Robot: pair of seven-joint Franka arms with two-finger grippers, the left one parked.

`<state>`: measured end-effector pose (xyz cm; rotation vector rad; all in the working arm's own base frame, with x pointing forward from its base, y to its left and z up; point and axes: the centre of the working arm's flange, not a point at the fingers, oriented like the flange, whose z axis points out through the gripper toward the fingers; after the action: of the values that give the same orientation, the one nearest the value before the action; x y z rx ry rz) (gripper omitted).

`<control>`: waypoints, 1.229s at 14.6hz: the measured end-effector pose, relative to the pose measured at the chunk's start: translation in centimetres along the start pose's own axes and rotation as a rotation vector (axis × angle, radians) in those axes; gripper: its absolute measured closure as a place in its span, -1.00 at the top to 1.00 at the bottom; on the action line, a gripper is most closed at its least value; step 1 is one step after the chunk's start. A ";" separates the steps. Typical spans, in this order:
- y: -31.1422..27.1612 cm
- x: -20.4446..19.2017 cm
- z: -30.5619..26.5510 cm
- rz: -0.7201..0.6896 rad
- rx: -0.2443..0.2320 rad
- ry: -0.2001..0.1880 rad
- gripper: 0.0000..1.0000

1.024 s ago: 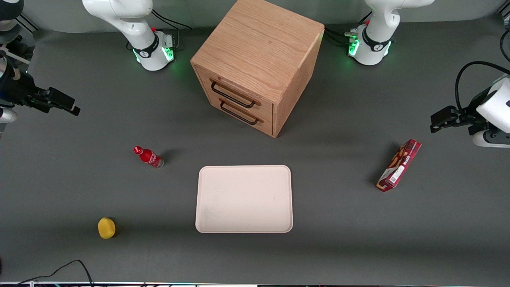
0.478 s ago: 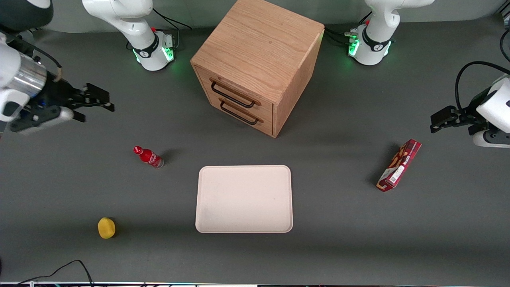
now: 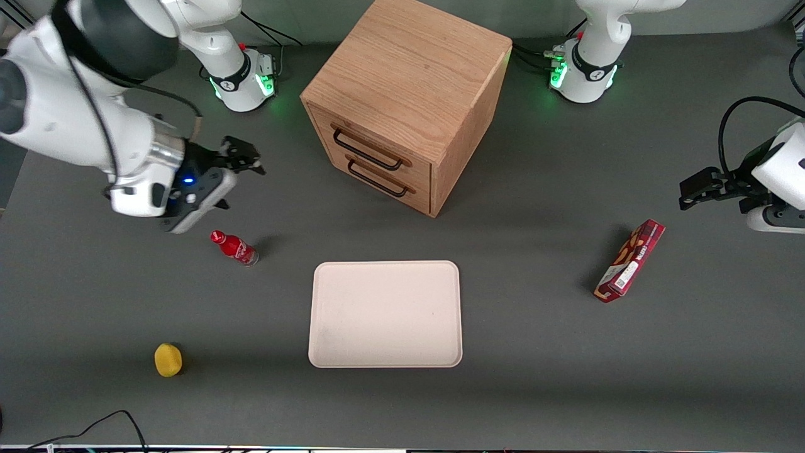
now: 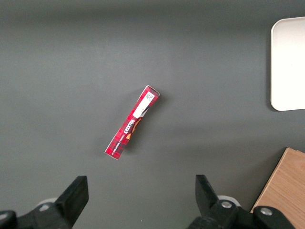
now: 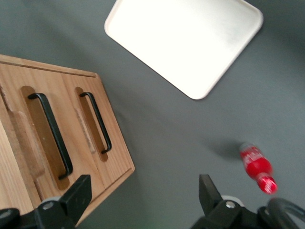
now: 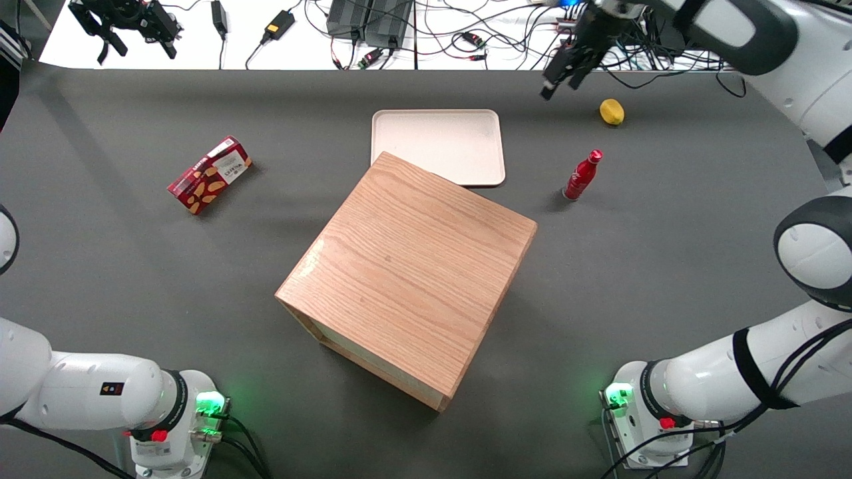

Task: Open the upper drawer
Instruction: 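Move the right gripper toward the upper drawer's black handle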

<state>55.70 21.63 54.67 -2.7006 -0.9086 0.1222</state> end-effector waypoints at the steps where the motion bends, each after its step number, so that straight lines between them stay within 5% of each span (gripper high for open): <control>1: -0.9 0.7 1.0 -0.035 0.007 -0.010 1.00; 6: -2.6 2.6 6.1 -0.113 0.068 -0.094 1.00; 18: -6.9 3.0 7.7 -0.190 0.091 -0.142 1.00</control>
<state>52.81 30.60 49.42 -2.5328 -1.1659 0.3103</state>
